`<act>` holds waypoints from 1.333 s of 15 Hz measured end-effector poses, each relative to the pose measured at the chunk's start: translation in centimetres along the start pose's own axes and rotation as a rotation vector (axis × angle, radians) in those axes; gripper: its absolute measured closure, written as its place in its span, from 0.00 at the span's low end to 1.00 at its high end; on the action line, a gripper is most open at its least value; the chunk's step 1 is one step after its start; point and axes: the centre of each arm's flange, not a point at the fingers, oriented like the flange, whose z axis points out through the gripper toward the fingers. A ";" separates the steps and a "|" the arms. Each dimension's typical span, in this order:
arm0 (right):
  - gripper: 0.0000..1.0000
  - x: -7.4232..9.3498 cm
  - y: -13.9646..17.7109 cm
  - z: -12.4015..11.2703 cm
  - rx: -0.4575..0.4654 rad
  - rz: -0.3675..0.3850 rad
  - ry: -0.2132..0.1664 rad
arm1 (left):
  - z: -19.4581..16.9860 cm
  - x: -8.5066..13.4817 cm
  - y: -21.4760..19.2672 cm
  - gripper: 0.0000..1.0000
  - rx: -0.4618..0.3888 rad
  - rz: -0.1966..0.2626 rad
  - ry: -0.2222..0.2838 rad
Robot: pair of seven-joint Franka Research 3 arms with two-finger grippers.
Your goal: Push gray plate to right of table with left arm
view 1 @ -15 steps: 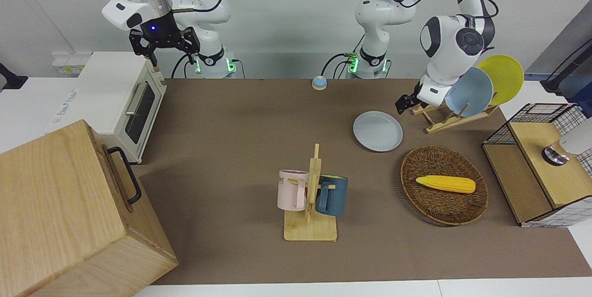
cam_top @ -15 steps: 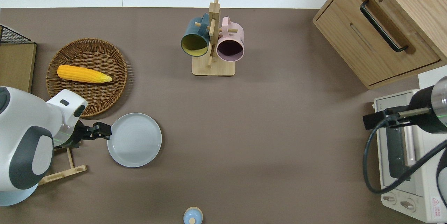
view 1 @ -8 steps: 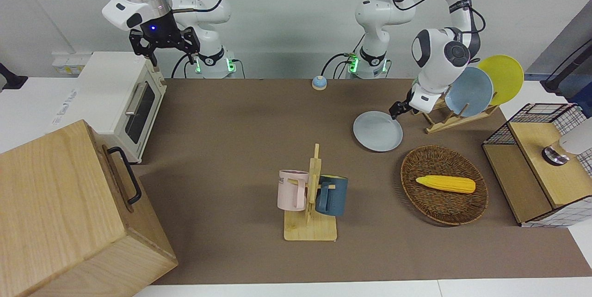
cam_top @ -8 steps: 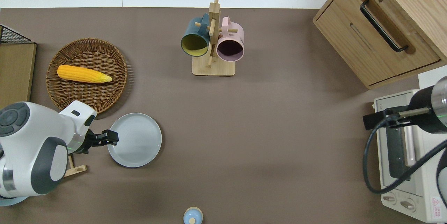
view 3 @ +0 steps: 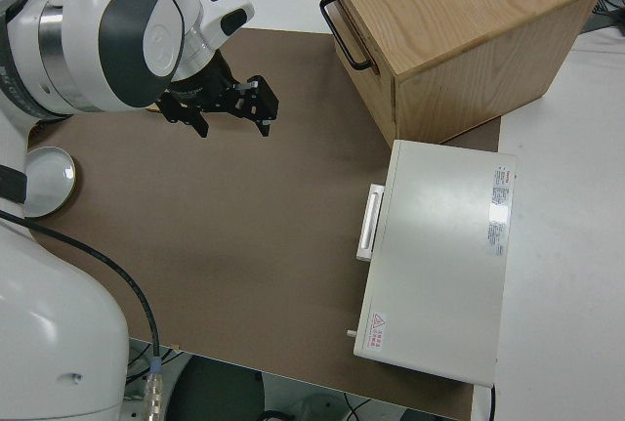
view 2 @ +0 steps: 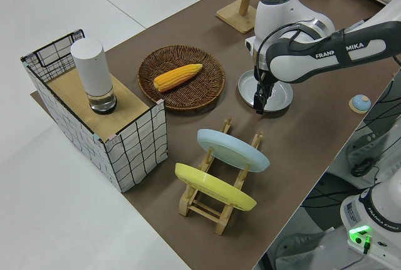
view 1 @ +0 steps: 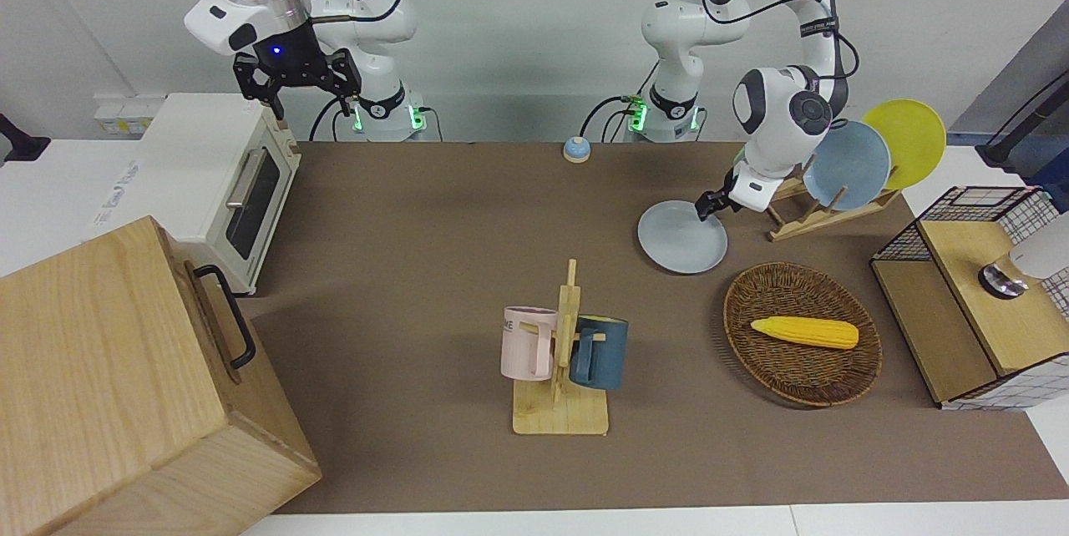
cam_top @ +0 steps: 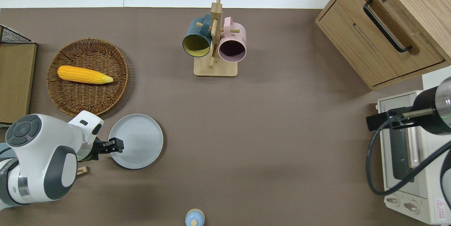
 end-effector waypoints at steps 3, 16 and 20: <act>0.00 0.0 0.0 0.0 0.000 0.000 0.000 | 0.6 0.2 -0.4 0.30 -0.008 -0.004 -0.007; 0.00 0.0 0.0 0.0 0.000 0.000 0.000 | 2.2 1.2 -1.0 0.95 -0.046 0.033 -0.011; 0.00 0.0 0.0 0.0 0.000 0.000 0.000 | 2.5 0.7 1.1 0.95 -0.062 0.064 -0.019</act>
